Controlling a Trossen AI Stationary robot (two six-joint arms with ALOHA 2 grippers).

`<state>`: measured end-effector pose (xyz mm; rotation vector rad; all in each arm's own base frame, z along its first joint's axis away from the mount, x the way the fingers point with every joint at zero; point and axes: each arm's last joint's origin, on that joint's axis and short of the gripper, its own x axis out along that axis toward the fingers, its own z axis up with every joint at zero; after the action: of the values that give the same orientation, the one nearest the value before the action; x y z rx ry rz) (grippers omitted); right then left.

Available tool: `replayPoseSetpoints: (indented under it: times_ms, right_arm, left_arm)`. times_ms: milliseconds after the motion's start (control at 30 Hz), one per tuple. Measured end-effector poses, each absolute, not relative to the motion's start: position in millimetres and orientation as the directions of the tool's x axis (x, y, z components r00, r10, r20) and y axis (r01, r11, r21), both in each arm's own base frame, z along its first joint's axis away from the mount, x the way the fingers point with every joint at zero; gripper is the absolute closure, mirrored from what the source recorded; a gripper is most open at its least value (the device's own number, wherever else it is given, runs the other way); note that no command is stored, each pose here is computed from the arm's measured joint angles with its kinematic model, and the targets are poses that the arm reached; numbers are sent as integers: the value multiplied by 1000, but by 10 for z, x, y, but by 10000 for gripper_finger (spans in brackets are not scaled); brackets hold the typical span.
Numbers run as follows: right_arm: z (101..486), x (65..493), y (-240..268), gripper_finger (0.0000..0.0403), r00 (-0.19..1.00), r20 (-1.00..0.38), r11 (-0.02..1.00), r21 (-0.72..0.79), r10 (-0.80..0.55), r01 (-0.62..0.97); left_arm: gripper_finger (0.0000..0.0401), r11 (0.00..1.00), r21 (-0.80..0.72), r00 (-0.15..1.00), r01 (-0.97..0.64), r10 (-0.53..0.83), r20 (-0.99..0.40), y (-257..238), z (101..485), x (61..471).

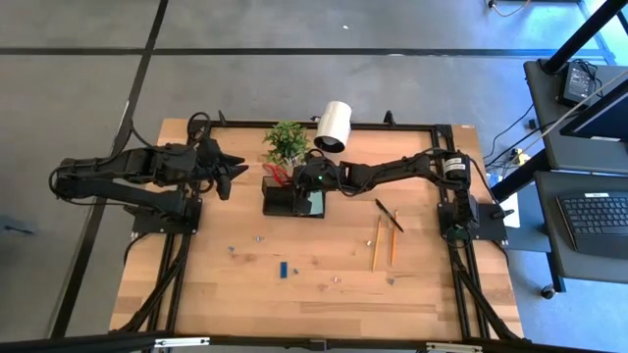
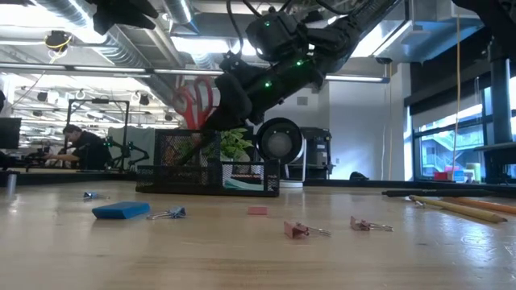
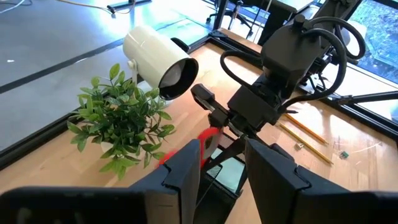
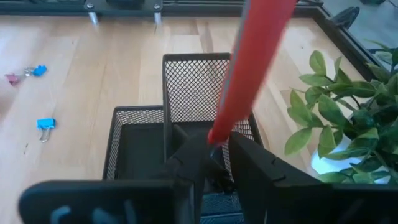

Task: Pick and place office supplies into organizer
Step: Put the red scissors into the black desk organizer, then put the black pen into the black desk organizer

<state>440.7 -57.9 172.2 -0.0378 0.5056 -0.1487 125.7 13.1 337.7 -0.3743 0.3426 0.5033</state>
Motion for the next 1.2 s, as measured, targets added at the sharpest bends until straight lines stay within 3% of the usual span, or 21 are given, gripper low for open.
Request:
replayPoseSetpoints:
  times_ms: [833, 1033, 1200]
  right_arm:
    - [1742, 4406, -571, 326, 868, -474, 989, -64, -150, 136]
    - [2186, 4292, -466, 316, 902, -415, 993, -67, -120, 101]
    - [2507, 3996, -366, 258, 843, -528, 994, -10, -98, 109]
  left_arm:
    - [278, 811, -253, 817, -527, 400, -416, 131, 3365, 1251]
    - [278, 812, -251, 815, -528, 400, -420, 131, 3361, 1249]
    - [278, 811, -251, 815, -528, 400, -420, 131, 3361, 1249]
